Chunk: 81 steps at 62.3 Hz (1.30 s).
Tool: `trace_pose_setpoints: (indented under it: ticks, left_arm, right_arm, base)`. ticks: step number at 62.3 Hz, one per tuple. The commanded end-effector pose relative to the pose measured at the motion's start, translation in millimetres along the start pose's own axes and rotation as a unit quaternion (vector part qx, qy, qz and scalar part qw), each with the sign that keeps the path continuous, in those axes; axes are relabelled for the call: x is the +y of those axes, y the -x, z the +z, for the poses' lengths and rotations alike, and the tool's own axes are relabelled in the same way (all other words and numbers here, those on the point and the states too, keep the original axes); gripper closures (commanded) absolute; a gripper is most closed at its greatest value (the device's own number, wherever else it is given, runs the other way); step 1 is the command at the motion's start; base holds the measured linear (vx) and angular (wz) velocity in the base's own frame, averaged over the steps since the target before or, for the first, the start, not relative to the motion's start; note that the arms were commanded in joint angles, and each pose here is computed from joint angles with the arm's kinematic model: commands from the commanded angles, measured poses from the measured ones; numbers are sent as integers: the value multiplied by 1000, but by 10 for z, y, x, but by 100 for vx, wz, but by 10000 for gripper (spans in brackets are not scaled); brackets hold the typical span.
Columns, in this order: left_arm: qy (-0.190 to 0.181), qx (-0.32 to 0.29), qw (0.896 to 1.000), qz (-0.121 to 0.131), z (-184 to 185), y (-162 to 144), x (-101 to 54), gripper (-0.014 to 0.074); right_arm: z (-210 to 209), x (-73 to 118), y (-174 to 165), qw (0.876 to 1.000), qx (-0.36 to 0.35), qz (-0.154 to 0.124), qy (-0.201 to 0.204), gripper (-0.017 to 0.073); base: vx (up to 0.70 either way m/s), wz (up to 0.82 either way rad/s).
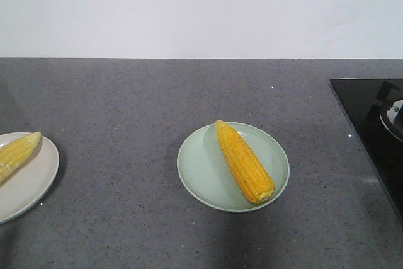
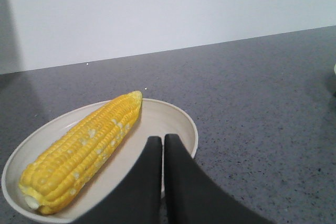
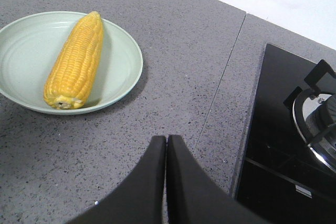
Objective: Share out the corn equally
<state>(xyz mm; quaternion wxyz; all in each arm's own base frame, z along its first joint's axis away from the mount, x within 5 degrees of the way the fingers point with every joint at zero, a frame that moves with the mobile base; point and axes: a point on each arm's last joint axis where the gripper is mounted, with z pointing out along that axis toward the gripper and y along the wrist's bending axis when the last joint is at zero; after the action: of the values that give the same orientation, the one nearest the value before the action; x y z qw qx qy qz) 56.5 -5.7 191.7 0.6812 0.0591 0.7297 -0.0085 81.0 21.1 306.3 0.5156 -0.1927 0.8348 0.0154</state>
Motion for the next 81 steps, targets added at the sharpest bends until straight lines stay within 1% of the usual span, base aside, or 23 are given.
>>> trace_pose_setpoints:
  ticks: [1,12,22,81]
  left_arm:
    - [16,-42,999,-2,-15,59,21,601]
    - [44,-42,998,-9,-18,59,52,601]
    - [45,-43,998,-28,-18,59,54,601]
    - [45,-42,998,-28,-17,61,54,601]
  right_arm:
    - [-34,-36,137,999,-45,-1,-14,564]
    - [-34,-36,135,999,-44,-1,-14,564]
    - [-34,-36,135,999,-44,-1,-14,564]
    - [-34,-36,135,999,-44,-1,-14,564]
  base:
    - [0,0]
    - [0,0]
    - [0,0]
    - [0,0]
